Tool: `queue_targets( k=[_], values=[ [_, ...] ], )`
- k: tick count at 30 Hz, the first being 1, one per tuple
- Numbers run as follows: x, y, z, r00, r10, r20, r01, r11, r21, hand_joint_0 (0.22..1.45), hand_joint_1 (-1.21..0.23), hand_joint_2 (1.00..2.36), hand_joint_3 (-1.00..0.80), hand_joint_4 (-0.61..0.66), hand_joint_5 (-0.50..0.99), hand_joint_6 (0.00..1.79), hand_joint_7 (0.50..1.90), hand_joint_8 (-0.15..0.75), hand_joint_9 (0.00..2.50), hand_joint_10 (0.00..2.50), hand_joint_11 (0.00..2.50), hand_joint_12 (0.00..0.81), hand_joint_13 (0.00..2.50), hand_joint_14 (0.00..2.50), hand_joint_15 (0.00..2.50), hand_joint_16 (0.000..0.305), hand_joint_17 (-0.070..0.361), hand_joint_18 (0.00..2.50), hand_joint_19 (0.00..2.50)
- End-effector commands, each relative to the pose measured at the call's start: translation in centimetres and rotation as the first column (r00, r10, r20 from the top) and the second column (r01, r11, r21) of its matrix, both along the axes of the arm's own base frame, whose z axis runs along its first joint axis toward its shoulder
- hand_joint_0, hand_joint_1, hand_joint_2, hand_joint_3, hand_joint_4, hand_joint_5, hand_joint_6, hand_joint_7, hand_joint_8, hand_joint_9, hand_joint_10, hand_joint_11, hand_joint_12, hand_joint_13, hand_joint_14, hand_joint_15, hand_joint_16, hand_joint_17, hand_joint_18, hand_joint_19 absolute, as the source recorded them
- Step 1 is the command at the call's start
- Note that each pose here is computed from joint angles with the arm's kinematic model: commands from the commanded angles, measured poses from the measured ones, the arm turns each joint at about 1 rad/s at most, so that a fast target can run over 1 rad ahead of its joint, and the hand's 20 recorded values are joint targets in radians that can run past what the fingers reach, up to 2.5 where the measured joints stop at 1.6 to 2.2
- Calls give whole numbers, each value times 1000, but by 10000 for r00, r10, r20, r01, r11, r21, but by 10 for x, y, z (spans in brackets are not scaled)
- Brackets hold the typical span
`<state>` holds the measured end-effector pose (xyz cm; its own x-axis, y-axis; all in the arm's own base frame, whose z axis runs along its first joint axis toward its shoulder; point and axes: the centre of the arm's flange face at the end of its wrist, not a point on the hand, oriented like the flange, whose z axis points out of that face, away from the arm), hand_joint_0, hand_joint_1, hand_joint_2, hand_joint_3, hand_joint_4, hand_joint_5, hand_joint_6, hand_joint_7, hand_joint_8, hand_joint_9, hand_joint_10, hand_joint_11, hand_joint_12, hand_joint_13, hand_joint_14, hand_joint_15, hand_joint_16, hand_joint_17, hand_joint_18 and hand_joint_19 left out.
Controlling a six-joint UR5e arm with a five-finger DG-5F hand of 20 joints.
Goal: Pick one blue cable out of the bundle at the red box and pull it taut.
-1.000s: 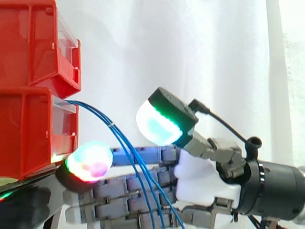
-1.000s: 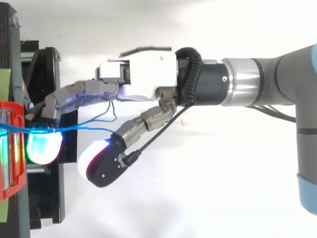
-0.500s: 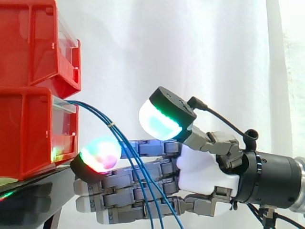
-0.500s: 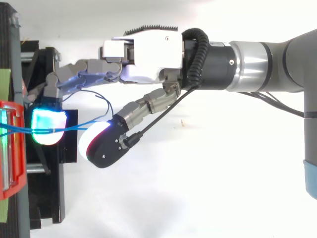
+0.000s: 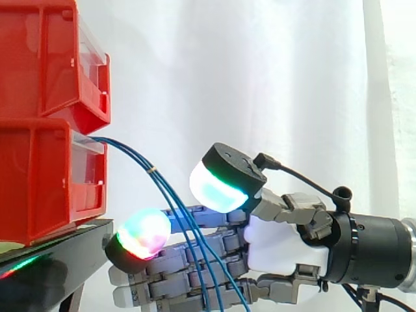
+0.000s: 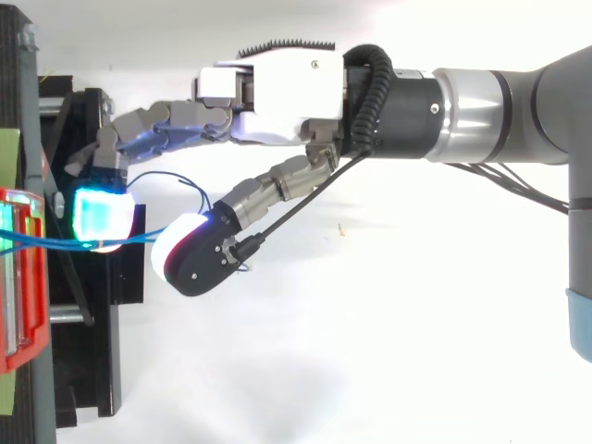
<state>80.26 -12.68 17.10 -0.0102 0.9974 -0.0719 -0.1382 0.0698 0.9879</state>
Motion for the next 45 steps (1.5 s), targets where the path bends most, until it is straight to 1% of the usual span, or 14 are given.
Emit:
queue_targets(
  k=[1,5,7,9,13,14,15,19,22,27,32,33,39,45],
  values=[
    [0,1,0,10000,12,5,-12,10000,-13,582,-707,1002,-459,295,-117,502,1107,282,364,1,40,339,244,4,113,55,123,78,105],
    [1,0,3,10000,27,20,-27,10000,-17,597,-729,1005,-417,239,-108,500,1211,282,373,0,49,338,251,4,110,54,122,94,95],
    [3,-1,7,10000,11,97,-11,10000,-17,603,-737,1006,-399,215,-112,524,1197,283,375,0,56,337,254,4,110,54,122,99,96],
    [4,-1,10,10000,5,52,-5,10000,-63,611,-752,1008,-372,202,-125,587,1106,283,377,0,64,338,258,4,111,54,122,100,93],
    [5,-1,11,10000,3,-70,-4,10000,-78,626,-768,1009,-330,182,-142,659,1016,284,379,2,68,337,265,3,109,55,124,113,94],
    [4,-1,11,9999,3,-101,-4,10000,-79,628,-769,1010,-327,185,-145,671,995,283,379,1,77,338,264,4,115,55,123,114,93],
    [5,-1,15,10000,3,-40,-3,10000,-78,627,-770,1010,-324,186,-147,683,976,284,381,1,70,338,266,4,113,55,123,114,93],
    [3,-1,19,10000,-3,-69,2,9999,-124,620,-770,1008,-353,198,-152,703,932,284,385,0,80,337,271,4,116,55,123,118,104],
    [1,-1,24,9998,-35,-189,31,9997,-245,598,-761,1005,-411,204,-150,687,949,285,387,1,86,339,280,4,123,55,123,123,114],
    [-1,-1,27,9995,-42,-311,32,9996,-291,591,-756,1005,-419,207,-147,682,957,288,394,1,88,341,285,5,131,55,123,126,120],
    [-1,-1,28,9995,-59,-311,49,9995,-305,591,-755,1005,-423,206,-144,681,964,290,404,2,96,340,287,5,128,55,123,130,124],
    [-1,-1,28,9995,-59,-311,49,9995,-305,592,-756,1005,-422,205,-141,667,1008,290,405,2,90,340,289,4,122,55,123,142,108],
    [0,-1,30,9996,-59,-265,51,9995,-304,573,-736,1001,-478,223,-136,645,1017,292,411,1,92,342,293,4,130,55,124,142,119],
    [0,-4,30,9996,-105,-265,97,9995,-303,563,-724,1000,-497,220,-123,610,1090,297,425,1,99,346,301,4,129,55,125,145,126]
  ],
)
